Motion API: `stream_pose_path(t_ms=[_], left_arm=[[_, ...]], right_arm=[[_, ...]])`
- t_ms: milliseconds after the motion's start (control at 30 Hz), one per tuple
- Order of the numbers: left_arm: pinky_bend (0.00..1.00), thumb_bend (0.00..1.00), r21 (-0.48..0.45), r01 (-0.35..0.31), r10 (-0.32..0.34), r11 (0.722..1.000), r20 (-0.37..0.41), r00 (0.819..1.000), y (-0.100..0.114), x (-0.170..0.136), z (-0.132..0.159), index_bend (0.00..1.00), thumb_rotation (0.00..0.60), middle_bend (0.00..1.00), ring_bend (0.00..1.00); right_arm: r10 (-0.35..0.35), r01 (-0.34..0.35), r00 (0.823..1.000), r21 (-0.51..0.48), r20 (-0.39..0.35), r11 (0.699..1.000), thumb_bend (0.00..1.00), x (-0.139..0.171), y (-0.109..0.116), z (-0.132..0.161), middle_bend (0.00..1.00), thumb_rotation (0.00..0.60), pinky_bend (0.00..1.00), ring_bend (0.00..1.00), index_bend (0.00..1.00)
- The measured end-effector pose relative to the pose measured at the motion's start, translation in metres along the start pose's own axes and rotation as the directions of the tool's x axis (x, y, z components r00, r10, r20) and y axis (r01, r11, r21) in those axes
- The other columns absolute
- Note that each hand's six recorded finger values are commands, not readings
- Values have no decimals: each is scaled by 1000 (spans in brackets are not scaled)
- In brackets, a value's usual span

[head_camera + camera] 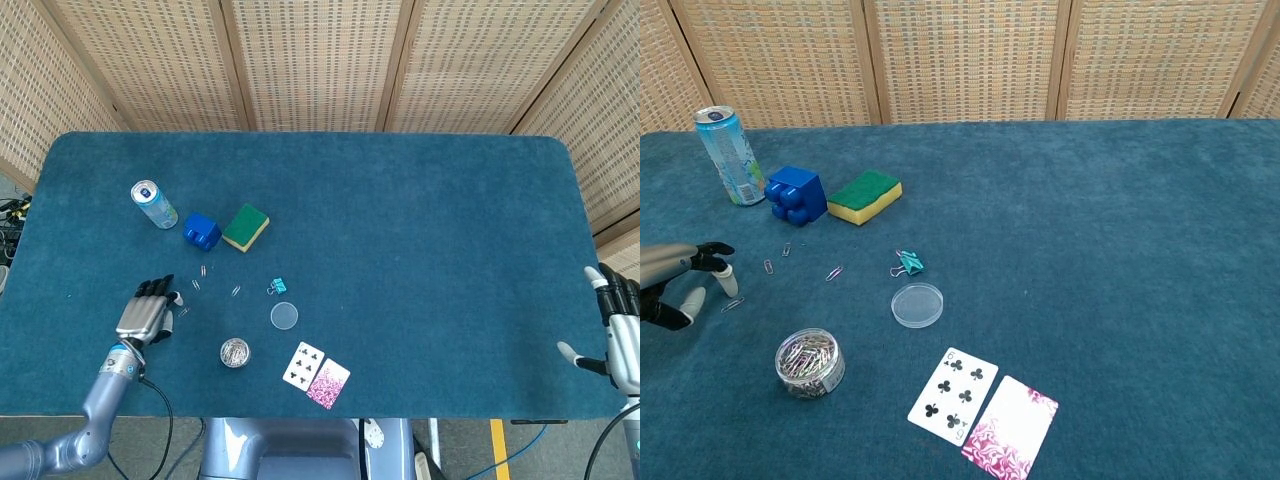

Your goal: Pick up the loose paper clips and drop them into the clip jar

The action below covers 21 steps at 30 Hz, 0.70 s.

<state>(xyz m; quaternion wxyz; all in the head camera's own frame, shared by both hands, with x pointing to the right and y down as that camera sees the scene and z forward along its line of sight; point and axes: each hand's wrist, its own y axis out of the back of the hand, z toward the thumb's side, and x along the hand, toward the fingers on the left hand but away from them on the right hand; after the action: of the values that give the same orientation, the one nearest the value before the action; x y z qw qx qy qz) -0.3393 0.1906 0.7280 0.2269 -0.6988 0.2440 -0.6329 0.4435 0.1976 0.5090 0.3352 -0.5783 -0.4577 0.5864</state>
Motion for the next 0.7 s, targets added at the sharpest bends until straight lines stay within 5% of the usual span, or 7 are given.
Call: stream_pose_path(t_ms=[633, 700], left_arm=[[0, 758, 3, 29, -29, 1000, 80, 996, -3, -24, 18, 321, 600, 0, 0], [0, 668, 3, 24, -24, 1000, 82, 996, -1, -25, 18, 313, 600, 0, 0]], right_arm=[[-5, 5, 1000, -10, -2, 1000, 0, 1, 3, -1, 0, 600, 0, 0, 0], [-4, 4, 1000, -11, -3, 1000, 0, 1, 3, 0, 0, 600, 0, 0, 0]])
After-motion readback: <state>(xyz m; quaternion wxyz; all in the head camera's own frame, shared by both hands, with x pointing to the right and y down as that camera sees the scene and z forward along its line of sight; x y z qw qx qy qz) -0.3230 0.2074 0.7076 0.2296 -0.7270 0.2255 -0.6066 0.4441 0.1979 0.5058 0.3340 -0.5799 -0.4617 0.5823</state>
